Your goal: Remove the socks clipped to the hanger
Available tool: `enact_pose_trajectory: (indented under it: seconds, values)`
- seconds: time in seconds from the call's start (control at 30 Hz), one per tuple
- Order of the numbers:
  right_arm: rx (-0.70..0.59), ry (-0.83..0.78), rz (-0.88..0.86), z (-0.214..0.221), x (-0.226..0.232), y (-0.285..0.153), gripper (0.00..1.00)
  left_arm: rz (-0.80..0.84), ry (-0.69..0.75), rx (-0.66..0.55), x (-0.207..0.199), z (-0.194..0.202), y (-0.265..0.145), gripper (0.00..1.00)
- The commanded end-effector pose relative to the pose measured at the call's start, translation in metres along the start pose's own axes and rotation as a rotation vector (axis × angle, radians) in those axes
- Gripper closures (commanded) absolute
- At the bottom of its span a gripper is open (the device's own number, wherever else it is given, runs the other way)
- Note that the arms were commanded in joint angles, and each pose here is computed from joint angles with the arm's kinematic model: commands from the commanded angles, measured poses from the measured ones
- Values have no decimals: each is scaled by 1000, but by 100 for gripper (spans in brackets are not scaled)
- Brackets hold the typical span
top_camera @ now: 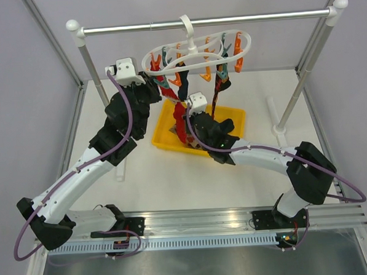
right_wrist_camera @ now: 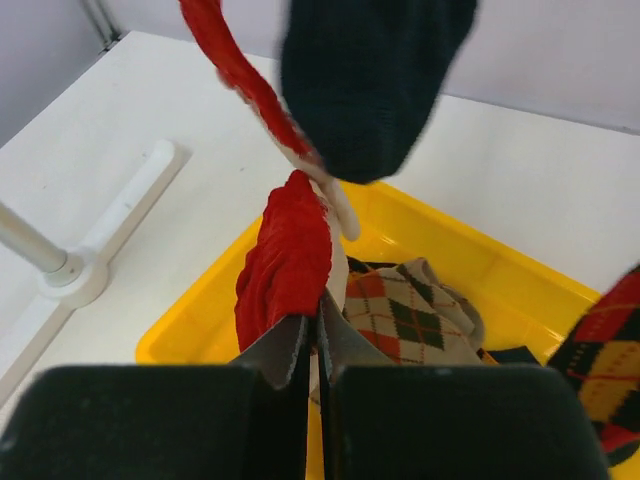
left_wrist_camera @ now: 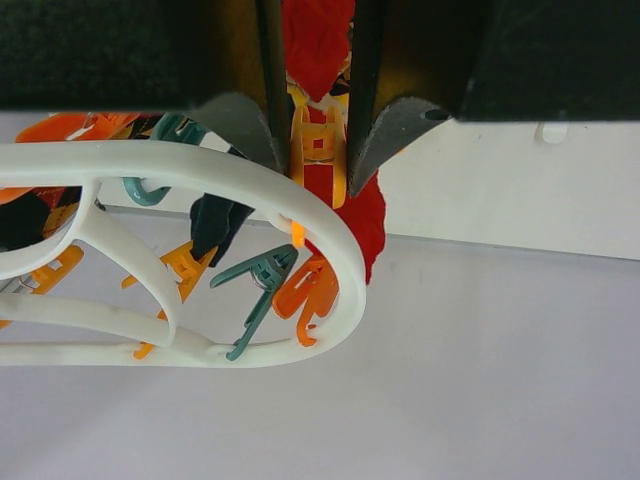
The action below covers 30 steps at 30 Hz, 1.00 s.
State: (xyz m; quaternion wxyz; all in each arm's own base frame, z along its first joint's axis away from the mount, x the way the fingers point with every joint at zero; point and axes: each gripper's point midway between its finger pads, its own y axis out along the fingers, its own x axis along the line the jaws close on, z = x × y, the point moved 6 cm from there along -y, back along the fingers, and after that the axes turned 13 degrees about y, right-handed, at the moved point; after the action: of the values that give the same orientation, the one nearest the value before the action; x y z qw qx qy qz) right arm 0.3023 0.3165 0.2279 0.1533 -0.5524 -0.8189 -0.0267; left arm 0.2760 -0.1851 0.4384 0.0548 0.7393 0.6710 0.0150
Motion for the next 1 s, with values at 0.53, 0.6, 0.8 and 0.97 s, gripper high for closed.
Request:
enact_pose_trajectory:
  seconds: [0.53,0.6,0.8,0.97]
  values:
    - [149,208,300,47,-129,-12,74,14,-19,-30,1,-10,-1,89]
    - [147,216,324,47,-133,-17,58,17,-19,-28,1,-9,-1,89]
    - [177,201,390,45,-141,-31,36,18,-20,-22,0,-7,-1,89]
    - [159,221,372,36,-140,-46,35,24,-24,-23,-1,-7,-1,89]
